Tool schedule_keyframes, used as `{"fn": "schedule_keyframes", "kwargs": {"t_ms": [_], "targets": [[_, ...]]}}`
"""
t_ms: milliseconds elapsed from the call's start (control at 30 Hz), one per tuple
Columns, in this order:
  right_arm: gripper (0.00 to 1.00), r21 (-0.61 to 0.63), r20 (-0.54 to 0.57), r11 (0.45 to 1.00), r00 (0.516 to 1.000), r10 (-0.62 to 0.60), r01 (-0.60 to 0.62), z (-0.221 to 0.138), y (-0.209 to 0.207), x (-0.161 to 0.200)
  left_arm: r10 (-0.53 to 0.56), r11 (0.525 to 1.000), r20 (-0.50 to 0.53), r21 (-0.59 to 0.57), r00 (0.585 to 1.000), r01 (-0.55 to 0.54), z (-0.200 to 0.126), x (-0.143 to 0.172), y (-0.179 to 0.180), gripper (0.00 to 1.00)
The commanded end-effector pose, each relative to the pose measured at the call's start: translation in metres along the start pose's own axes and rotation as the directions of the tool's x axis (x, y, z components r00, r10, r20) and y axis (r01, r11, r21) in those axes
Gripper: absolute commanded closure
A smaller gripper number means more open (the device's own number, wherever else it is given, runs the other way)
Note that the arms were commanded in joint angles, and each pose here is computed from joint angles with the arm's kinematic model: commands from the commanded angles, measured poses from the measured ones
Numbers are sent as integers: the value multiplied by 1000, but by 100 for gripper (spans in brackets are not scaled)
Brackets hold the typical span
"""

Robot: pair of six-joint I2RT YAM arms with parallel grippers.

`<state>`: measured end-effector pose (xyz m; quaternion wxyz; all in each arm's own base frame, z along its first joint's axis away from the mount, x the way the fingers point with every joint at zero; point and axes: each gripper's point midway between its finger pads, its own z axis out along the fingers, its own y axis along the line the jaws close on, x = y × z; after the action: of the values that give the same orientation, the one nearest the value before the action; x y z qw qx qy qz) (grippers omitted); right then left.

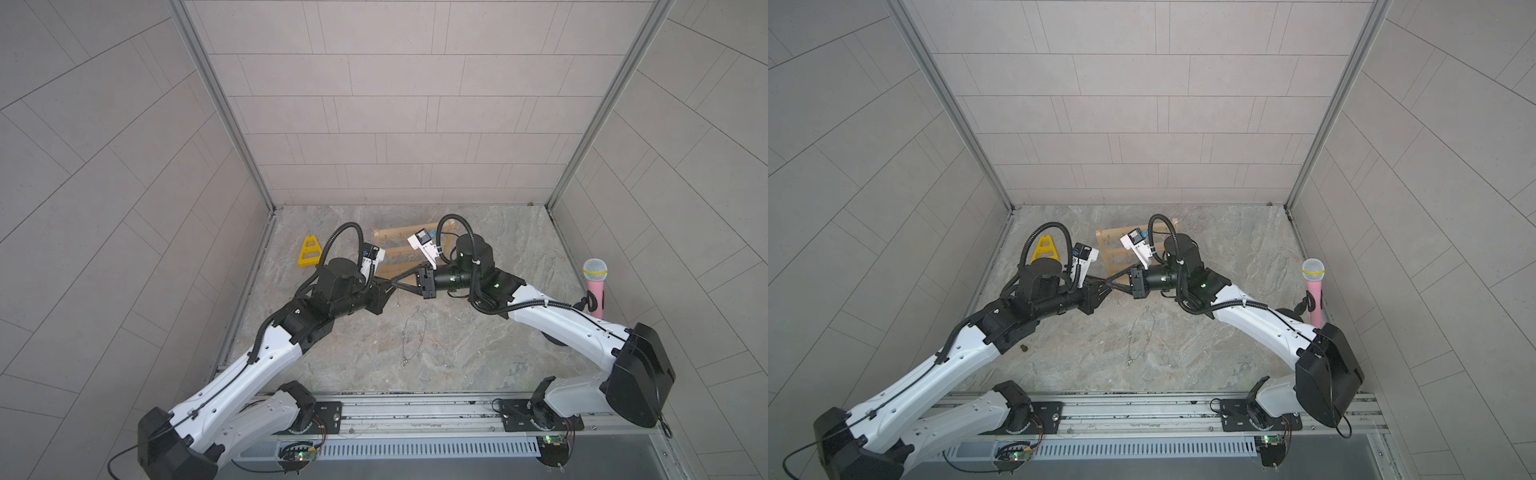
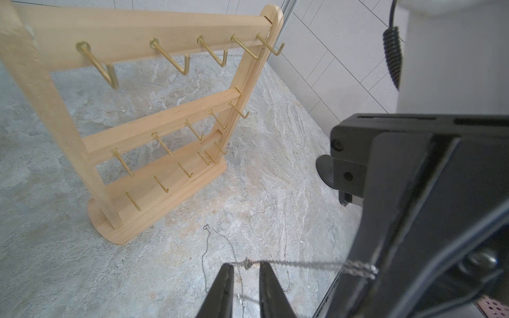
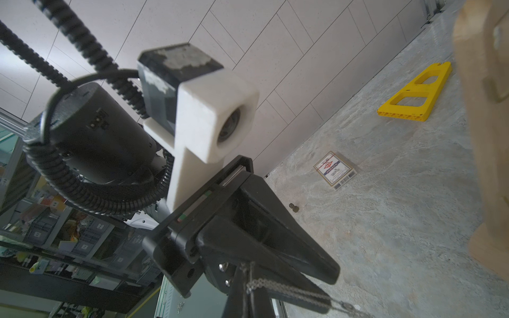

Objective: Hang the necklace on the jewelry display stand
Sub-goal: Pick up the necklace from the center of the board.

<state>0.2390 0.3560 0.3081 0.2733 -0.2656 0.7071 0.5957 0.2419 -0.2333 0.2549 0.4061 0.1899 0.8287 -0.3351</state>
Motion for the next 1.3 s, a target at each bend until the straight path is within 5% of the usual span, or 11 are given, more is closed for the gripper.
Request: {"fn": "schedule_keyframes", "kwargs": {"t_ms": [0,1267], "targets": [[97,-38,21,999,999,-25,25,2,12,-10,28,999,46,22,999,-29,-2,-13,-8,78],[96,-70,48,998,999,10,-6,6,16,-20,40,999,84,23,996,-42,-3,-9,-8,77]]}}
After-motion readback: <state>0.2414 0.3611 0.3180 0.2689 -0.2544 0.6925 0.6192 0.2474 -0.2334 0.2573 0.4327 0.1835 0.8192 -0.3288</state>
